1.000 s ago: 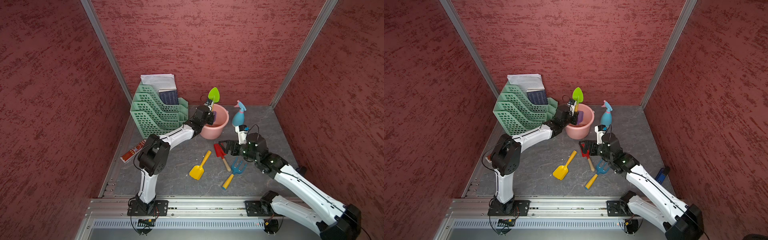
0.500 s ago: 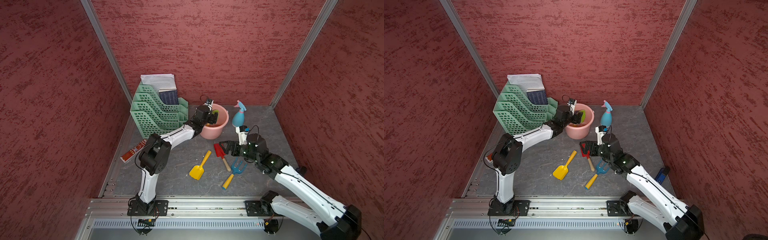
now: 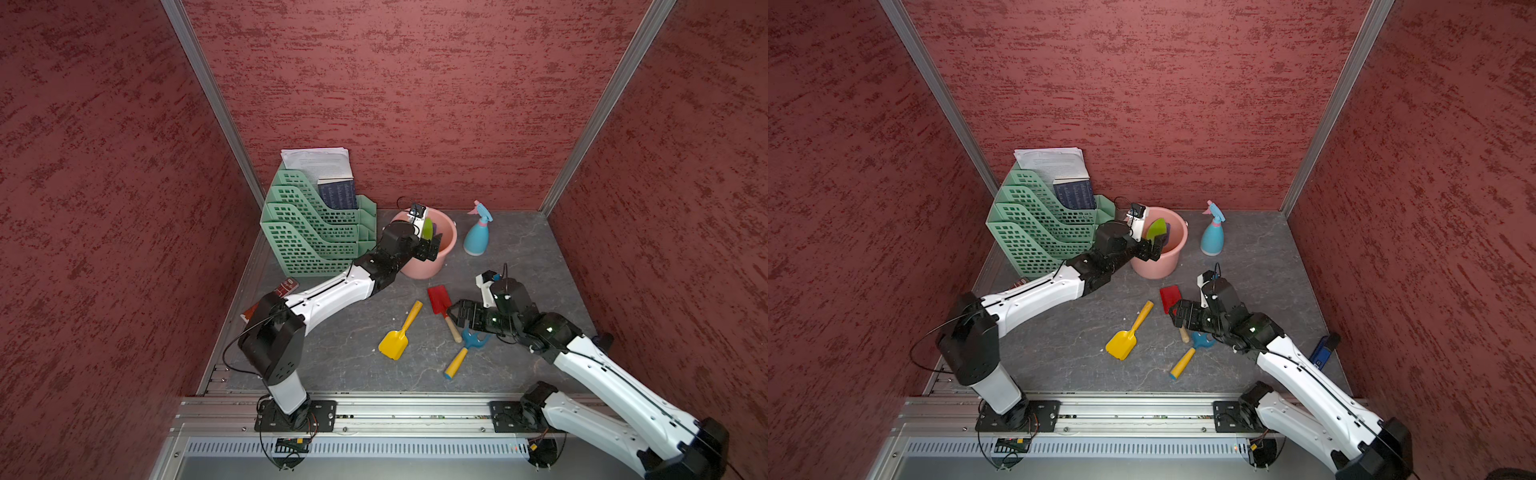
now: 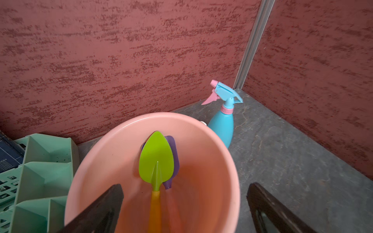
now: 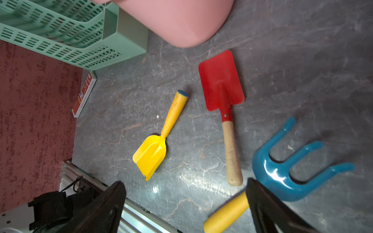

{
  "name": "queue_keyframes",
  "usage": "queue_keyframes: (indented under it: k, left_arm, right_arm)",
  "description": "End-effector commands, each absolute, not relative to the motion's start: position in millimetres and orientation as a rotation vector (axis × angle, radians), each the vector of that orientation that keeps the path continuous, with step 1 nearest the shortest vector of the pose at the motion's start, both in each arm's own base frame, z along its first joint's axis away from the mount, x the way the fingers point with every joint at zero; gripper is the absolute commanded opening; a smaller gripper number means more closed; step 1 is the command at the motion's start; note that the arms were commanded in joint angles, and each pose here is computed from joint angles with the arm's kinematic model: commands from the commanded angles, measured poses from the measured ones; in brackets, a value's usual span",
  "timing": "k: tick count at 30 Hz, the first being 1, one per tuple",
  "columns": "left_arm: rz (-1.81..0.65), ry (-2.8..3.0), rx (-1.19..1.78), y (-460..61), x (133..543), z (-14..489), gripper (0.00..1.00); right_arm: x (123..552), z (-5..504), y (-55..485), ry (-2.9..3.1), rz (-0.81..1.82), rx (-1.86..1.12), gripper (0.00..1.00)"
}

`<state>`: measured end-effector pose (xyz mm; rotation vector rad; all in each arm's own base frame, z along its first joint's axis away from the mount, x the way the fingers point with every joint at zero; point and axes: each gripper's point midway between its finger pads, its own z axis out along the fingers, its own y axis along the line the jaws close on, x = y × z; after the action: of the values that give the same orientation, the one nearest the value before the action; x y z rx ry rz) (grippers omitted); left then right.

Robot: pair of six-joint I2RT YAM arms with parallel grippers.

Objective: Organize the gardening tools
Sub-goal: Place the gardening tool in the container, then pick up the gardening tool from the center of the board.

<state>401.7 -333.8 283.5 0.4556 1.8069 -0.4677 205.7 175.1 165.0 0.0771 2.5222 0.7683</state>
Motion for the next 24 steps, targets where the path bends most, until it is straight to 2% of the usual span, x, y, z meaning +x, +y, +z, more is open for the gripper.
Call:
queue_keyframes:
  k: [1,5,10,19,24]
  left_arm:
    - [-0.485,1.927,0.46,-321,371,261,1.0]
    - [-0.516,2.024,0.424,-296,336,245,1.0]
    - [-0.491,2.062,0.397,-267,309,245,1.0]
    - [-0.443,2.076,0.365,-243,295,259,1.0]
    - [-0.447,2.099,0.331,-239,293,253,1.0]
  right_arm:
    - [176,137,164,2.664,0.708,0.11,0.98]
    - [158,118,164,2.759,0.624,0.076,0.98]
    - [141,100,166,2.834,0.549,0.179,0.99]
    - [122,80,165,2.858,0.39,0.458,0.98]
    - [124,79,169,2.841,0.273,0.56,0.94]
